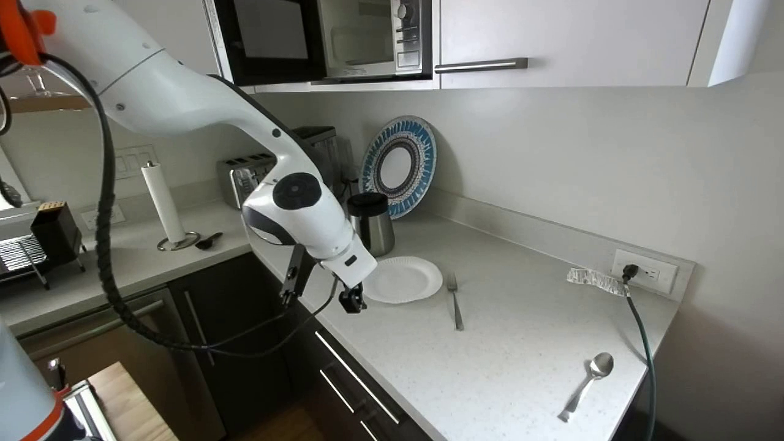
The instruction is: Move the plate from the microwave to the countertop
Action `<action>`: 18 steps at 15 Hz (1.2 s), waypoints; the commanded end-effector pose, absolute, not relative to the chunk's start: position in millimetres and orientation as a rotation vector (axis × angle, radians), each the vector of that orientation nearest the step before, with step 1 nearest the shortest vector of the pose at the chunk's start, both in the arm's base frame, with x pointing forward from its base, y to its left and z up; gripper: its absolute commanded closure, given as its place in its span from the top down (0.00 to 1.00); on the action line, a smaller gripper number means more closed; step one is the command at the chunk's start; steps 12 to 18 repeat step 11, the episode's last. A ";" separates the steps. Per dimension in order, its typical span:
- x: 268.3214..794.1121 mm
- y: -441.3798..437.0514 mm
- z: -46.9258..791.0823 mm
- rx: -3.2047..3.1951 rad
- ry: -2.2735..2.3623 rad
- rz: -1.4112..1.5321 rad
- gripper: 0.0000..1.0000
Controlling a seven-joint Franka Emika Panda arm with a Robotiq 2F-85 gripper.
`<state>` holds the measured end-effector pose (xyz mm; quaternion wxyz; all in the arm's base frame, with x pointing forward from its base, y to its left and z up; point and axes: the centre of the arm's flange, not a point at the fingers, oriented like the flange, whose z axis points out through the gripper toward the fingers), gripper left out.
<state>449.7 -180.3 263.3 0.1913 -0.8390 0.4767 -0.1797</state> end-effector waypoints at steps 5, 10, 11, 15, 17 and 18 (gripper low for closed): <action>392.4 -175.1 335.2 -2.836 1.165 -0.583 1.00; 404.2 -188.6 264.5 -2.809 1.149 -0.618 1.00; 405.4 -187.5 264.8 -2.810 1.145 -0.619 1.00; 405.4 -187.5 264.8 -2.810 1.145 -0.619 1.00; 405.4 -187.5 264.8 -2.810 1.145 -0.619 1.00; 405.4 -187.5 264.8 -2.810 1.145 -0.619 1.00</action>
